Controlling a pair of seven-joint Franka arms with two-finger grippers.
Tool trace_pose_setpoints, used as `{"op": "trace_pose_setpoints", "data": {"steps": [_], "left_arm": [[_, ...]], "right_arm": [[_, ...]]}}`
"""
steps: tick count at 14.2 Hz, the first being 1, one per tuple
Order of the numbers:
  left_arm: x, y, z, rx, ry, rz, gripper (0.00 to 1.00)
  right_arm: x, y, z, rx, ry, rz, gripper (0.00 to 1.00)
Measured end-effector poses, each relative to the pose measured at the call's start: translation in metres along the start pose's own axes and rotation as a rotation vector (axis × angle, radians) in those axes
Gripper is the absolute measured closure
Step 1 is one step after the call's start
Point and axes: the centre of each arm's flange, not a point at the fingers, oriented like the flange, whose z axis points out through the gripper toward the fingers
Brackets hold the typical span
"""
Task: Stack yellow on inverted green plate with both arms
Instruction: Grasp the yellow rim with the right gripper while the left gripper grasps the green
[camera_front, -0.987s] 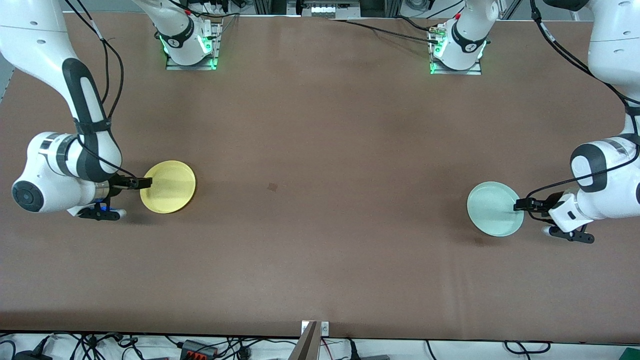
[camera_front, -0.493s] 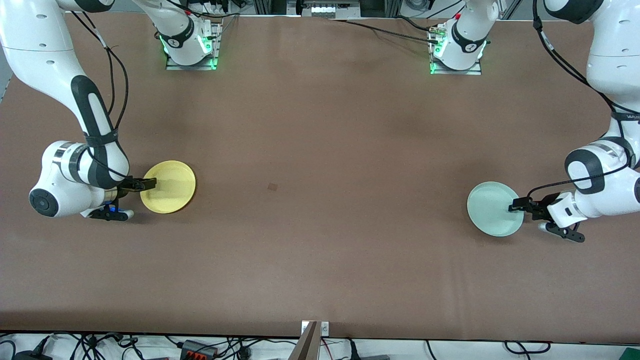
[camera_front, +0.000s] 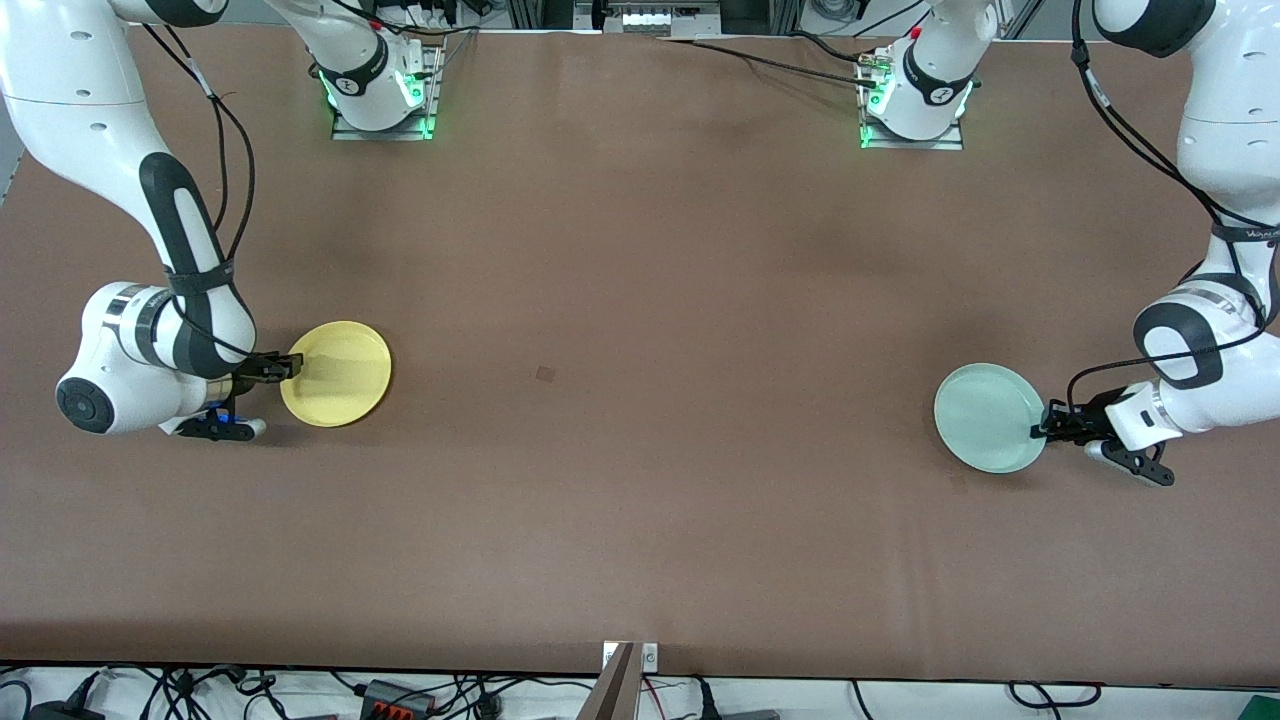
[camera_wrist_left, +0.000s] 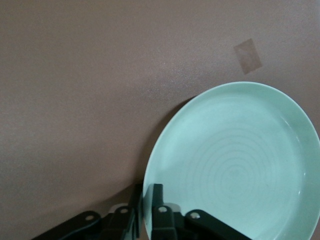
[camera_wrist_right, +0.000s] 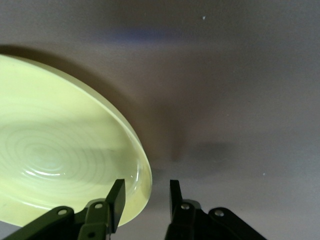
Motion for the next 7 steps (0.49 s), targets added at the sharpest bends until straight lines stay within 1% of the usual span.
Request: {"op": "trace_pose_setpoints", "data": {"steps": [1, 2, 3, 4, 5, 6, 7], "left_arm": [[0.001, 0.000, -0.001, -0.001, 0.004, -0.001, 0.97], [0.001, 0.000, -0.001, -0.003, 0.008, -0.004, 0.97], [0.003, 0.000, -0.002, -0.005, 0.015, -0.005, 0.97], [0.006, 0.000, -0.005, -0.001, 0.022, -0.001, 0.97], [0.010, 0.001, -0.009, 0.003, 0.031, 0.003, 0.97], [0.015, 0.002, -0.015, 0.010, 0.042, 0.010, 0.97], [0.023, 0.005, -0.023, 0.019, 0.056, 0.023, 0.97]], "right_arm": [[0.000, 0.000, 0.000, 0.000, -0.001, 0.000, 0.56], [0.000, 0.000, 0.001, 0.000, -0.001, 0.000, 0.56], [0.000, 0.000, 0.001, 0.000, -0.001, 0.000, 0.61], [0.000, 0.000, 0.002, 0.001, -0.002, 0.000, 0.61], [0.001, 0.000, 0.002, 0.001, -0.004, 0.000, 0.68], [0.001, 0.000, 0.003, 0.001, -0.005, 0.000, 0.79], [0.001, 0.000, 0.004, 0.001, -0.006, 0.000, 0.79]]}}
